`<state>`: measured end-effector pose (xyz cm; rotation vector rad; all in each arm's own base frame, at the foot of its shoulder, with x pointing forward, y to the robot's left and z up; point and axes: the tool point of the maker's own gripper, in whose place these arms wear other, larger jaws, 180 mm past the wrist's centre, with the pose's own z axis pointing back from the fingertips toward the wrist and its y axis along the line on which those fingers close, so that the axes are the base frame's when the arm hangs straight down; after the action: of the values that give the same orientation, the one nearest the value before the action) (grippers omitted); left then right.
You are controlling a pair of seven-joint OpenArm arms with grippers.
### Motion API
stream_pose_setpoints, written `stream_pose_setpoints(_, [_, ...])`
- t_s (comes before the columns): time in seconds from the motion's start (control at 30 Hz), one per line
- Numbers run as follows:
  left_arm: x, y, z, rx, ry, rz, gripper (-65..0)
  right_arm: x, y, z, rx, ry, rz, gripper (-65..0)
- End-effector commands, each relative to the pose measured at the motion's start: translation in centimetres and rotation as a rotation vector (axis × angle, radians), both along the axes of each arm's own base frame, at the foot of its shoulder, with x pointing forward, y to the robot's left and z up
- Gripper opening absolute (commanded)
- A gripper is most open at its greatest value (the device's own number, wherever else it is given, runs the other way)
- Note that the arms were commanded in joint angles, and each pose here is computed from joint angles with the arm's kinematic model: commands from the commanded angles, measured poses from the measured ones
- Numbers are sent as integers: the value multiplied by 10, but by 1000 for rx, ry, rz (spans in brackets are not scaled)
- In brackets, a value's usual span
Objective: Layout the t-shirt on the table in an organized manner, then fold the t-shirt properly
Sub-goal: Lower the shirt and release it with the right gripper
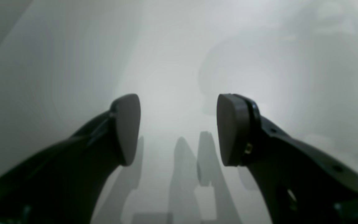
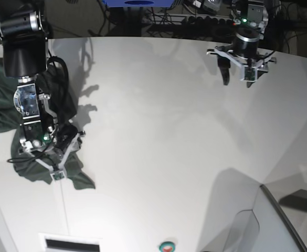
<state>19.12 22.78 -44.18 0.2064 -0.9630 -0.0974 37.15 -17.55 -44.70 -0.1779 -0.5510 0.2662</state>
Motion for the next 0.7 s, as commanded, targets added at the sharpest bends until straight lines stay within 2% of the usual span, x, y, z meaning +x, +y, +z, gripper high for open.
stream_pose_setpoints(0.0, [2, 8, 9, 19, -31, 6, -286, 12, -7, 10, -14, -45, -3, -288])
stream_pose_setpoints(0.17, [-10, 28, -4, 38, 10, 53, -286, 9, 9, -8, 27, -23, 3, -288])
stream_pose_setpoints(0.37, [-9, 26, -4, 36, 11, 51, -286, 7, 15, -22, 45, -7, 10, -302])
stream_pose_setpoints(0.43, [-9, 26, -4, 36, 9, 51, -286, 8, 21, -22, 55, -9, 15, -378])
stream_pose_setpoints(0.53, [-7, 26, -3, 36, 6, 51, -286, 8, 23, -23, 59, -6, 15, -603])
stream_pose_setpoints(0.57, [-7, 26, -3, 36, 6, 51, -286, 8, 23, -23, 59, -6, 15, -650])
stream_pose_setpoints(0.67, [-8, 27, -4, 37, 7, 53, -286, 8, 26, -17, 61, -24, 21, -639])
